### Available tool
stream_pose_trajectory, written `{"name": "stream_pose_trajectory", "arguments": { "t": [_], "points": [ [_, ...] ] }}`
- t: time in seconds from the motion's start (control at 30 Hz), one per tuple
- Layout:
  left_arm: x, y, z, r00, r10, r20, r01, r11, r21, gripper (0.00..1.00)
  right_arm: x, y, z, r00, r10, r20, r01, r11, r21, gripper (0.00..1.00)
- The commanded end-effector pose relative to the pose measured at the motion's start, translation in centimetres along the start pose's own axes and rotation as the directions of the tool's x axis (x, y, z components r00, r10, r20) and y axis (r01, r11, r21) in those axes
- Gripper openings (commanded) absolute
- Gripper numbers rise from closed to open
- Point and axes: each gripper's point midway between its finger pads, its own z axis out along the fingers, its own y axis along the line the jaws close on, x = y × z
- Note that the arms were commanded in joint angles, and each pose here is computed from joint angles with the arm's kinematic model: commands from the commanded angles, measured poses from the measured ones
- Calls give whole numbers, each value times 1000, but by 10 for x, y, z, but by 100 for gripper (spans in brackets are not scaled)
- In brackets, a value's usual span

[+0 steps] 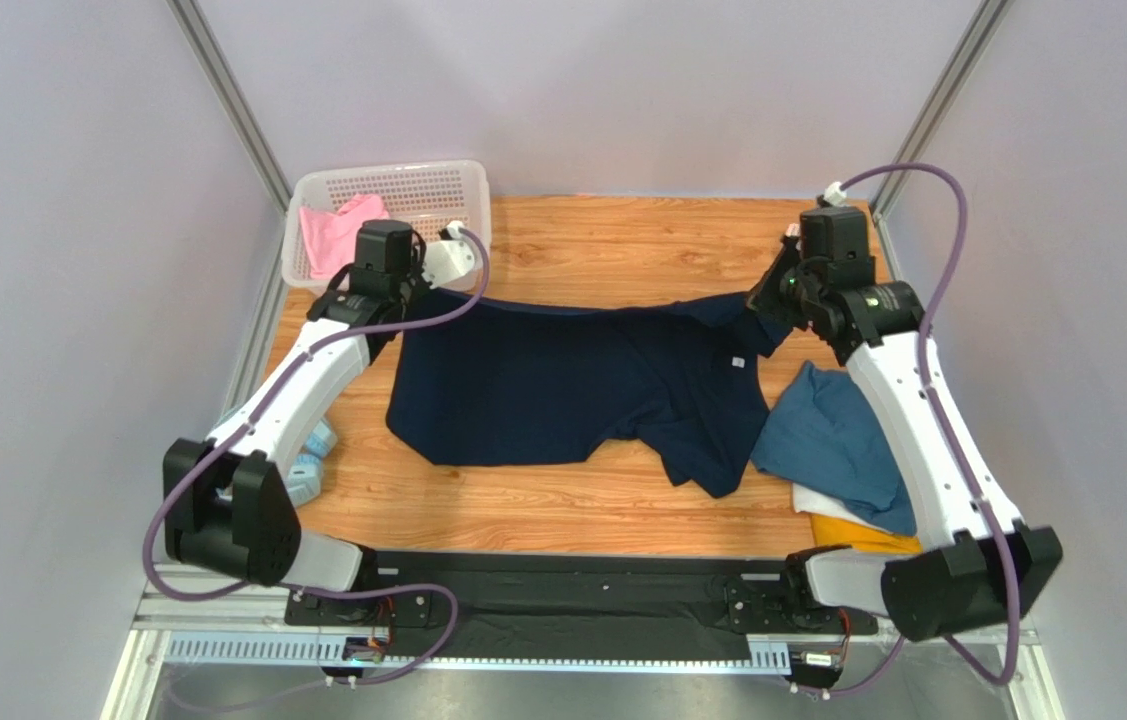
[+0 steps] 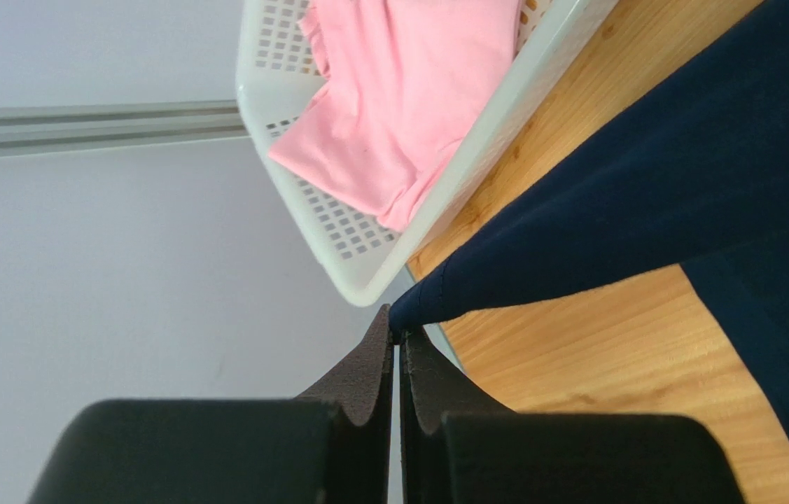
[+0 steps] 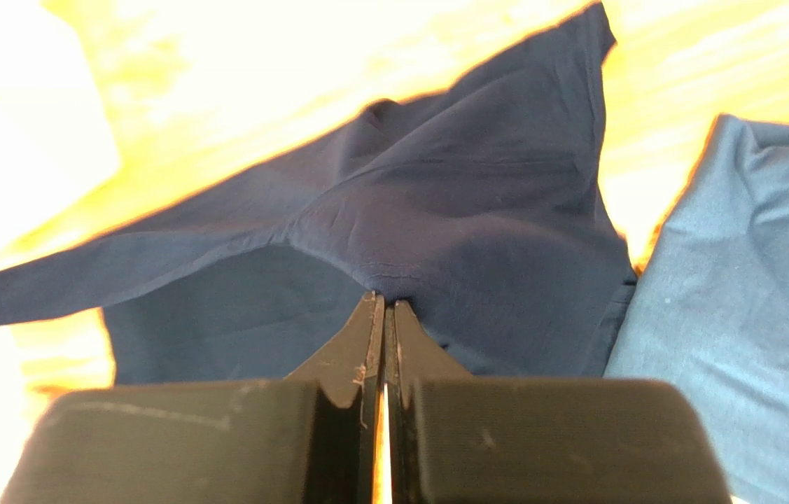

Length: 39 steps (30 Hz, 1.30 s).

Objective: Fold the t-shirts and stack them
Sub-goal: Flatten out the tshirt

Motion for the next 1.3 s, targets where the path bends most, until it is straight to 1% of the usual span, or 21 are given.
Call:
{"name": "stream_pose_trajectory", "arguments": {
  "t": [0.0,0.1,0.17,0.2,0.27,0.33,0.37,0.4,0.43,0.57,0.67,0.8,0.87,0.9,1.0,1.03,1.1,1.13,1.17,1.23,1.27],
  "points": [
    [-9,61,-65,996,-36,84,48,989,-142,0,-37,23,-77,985,-2,174,27,990,-139,0],
    [-15,100,-117,983,-88,160,123,966,-227,0,-55,33,-136,951,-1,310,76,970,-232,0],
    [-19,124,-162,959,-146,243,209,942,-263,0,-67,37,-188,904,18,426,120,948,-294,0],
    [-16,124,-175,954,-163,251,226,942,-249,0,-70,38,-205,886,26,463,135,940,-312,0],
    [-16,142,-222,913,-217,346,319,908,-270,0,-74,37,-254,836,62,546,169,916,-363,0],
    [-8,144,-260,886,-238,399,359,895,-264,0,-75,37,-293,792,91,604,203,894,-400,0],
    [-7,152,-284,856,-261,447,406,874,-267,0,-73,33,-314,764,103,637,222,885,-409,0],
    [-3,146,-296,851,-266,452,405,881,-245,0,-72,31,-331,741,112,662,240,876,-418,0],
    [2,156,-327,824,-265,501,438,858,-268,0,-73,29,-356,704,129,698,265,865,-427,0],
    [21,159,-380,801,-272,533,469,838,-278,0,-69,15,-420,613,177,770,299,851,-433,0],
    [32,159,-403,796,-261,545,474,830,-295,0,-70,11,-435,593,196,781,293,851,-435,0],
    [41,156,-406,814,-250,524,459,830,-318,0,-82,13,-415,616,183,766,245,880,-407,0],
    [39,149,-392,832,-244,499,432,849,-305,0,-89,12,-397,639,158,753,216,902,-373,0],
    [38,147,-386,838,-242,490,423,854,-302,0,-94,8,-382,648,146,747,181,924,-338,0],
    [33,137,-347,874,-217,434,367,881,-299,0,-107,16,-318,727,67,684,148,957,-251,0],
    [32,124,-318,905,-197,377,313,909,-276,0,-116,24,-284,760,39,648,140,965,-222,0],
    [23,120,-283,924,-175,339,273,924,-268,0,-121,37,-239,807,-4,590,152,967,-202,0],
    [25,101,-248,954,-136,268,202,950,-236,0,-124,41,-213,827,-13,561,144,971,-189,0],
    [19,105,-232,955,-124,268,196,945,-262,0,-125,47,-167,867,-48,495,144,977,-157,0],
    [21,76,-170,987,-49,155,81,975,-207,0,-124,56,-121,897,-68,436,148,977,-152,0],
    [15,80,-153,987,-33,156,71,968,-240,0,-120,58,-76,927,-95,363,146,983,-115,0]
  ]
}}
